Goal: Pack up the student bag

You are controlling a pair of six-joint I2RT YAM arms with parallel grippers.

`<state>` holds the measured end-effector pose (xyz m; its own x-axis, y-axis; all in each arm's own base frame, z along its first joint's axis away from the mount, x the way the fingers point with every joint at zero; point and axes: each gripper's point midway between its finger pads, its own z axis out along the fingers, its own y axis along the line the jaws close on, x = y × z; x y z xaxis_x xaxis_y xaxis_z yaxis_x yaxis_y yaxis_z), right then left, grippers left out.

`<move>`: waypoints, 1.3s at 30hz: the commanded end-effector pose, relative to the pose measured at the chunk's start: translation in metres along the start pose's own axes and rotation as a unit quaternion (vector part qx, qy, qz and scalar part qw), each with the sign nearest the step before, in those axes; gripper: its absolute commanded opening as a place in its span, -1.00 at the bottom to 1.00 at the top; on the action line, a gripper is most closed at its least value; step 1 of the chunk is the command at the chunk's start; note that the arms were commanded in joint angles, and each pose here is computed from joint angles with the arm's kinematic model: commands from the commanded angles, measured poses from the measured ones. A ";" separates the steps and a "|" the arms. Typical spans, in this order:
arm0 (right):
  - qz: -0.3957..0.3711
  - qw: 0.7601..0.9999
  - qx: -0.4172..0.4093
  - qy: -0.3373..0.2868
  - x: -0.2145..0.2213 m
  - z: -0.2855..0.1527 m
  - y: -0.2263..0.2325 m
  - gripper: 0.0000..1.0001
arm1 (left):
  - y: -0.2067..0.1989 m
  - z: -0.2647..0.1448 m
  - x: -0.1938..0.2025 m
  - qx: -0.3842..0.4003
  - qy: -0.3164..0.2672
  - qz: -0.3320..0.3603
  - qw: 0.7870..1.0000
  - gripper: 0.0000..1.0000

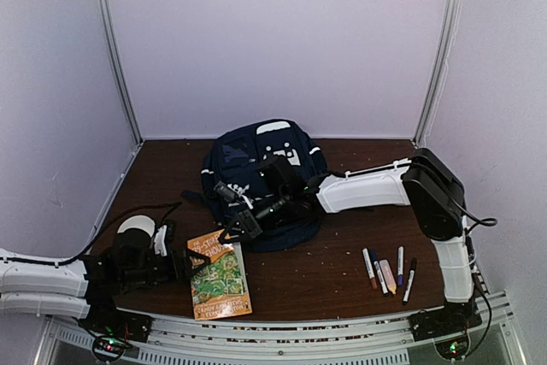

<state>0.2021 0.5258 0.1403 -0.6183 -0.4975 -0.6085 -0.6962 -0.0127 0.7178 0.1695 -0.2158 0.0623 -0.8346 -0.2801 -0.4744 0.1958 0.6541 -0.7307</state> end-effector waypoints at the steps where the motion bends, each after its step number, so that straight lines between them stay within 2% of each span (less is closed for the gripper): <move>1: -0.031 0.999 -0.016 -0.011 -0.009 -0.003 0.015 -1.00 | -0.025 -0.002 -0.010 0.062 -0.021 0.000 0.998 0.19; 4: -0.022 1.000 -0.010 -0.008 -0.006 -0.002 0.008 -1.00 | -0.023 -0.003 -0.011 0.058 -0.023 -0.004 0.998 -0.27; 9: 0.003 0.999 0.033 -0.009 0.000 -0.009 -0.016 -1.00 | -0.019 -0.009 -0.013 0.045 -0.029 -0.008 0.999 -0.52; 12: 0.026 0.993 0.119 0.004 0.010 -0.026 -0.047 -0.87 | -0.021 -0.014 -0.015 0.045 -0.033 -0.006 0.998 -0.80; 14: 0.050 0.979 0.197 0.008 0.017 -0.045 -0.076 -0.78 | -0.026 -0.020 -0.019 0.054 -0.041 0.003 0.998 -1.00; 17: 0.074 0.968 0.240 0.014 0.023 -0.060 -0.096 -0.47 | -0.039 -0.031 -0.029 0.078 -0.063 0.016 0.995 -1.00; 20: 0.062 0.969 0.236 0.021 0.021 -0.063 -0.090 -0.31 | -0.061 -0.043 -0.041 0.117 -0.087 0.032 0.989 -1.00; 24: 0.020 0.981 0.192 0.008 0.002 -0.081 -0.047 -0.18 | -0.089 -0.060 -0.054 0.126 -0.083 0.054 0.987 -1.00; 28: -0.033 0.989 0.136 -0.043 -0.021 -0.115 0.008 -0.06 | -0.121 -0.086 -0.082 0.117 -0.105 0.090 0.984 -1.00; 32: -0.078 0.985 0.118 -0.099 -0.036 -0.153 0.054 0.13 | -0.146 -0.096 -0.114 0.087 -0.129 0.113 0.981 -1.00; 35: -0.103 0.981 0.122 -0.113 -0.042 -0.175 0.076 0.27 | -0.174 -0.091 -0.136 0.092 -0.138 0.130 0.978 -1.00; 39: -0.075 0.979 0.121 -0.149 -0.059 -0.209 0.079 0.57 | -0.210 -0.077 -0.171 0.113 -0.160 0.151 0.969 -1.00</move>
<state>0.2493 0.3857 0.2966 -0.5132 -0.2586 -0.8184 -0.8583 0.1577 0.4884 0.2051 -0.2338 0.2821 -0.6376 -0.2856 -0.7155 0.4494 0.6164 -0.6466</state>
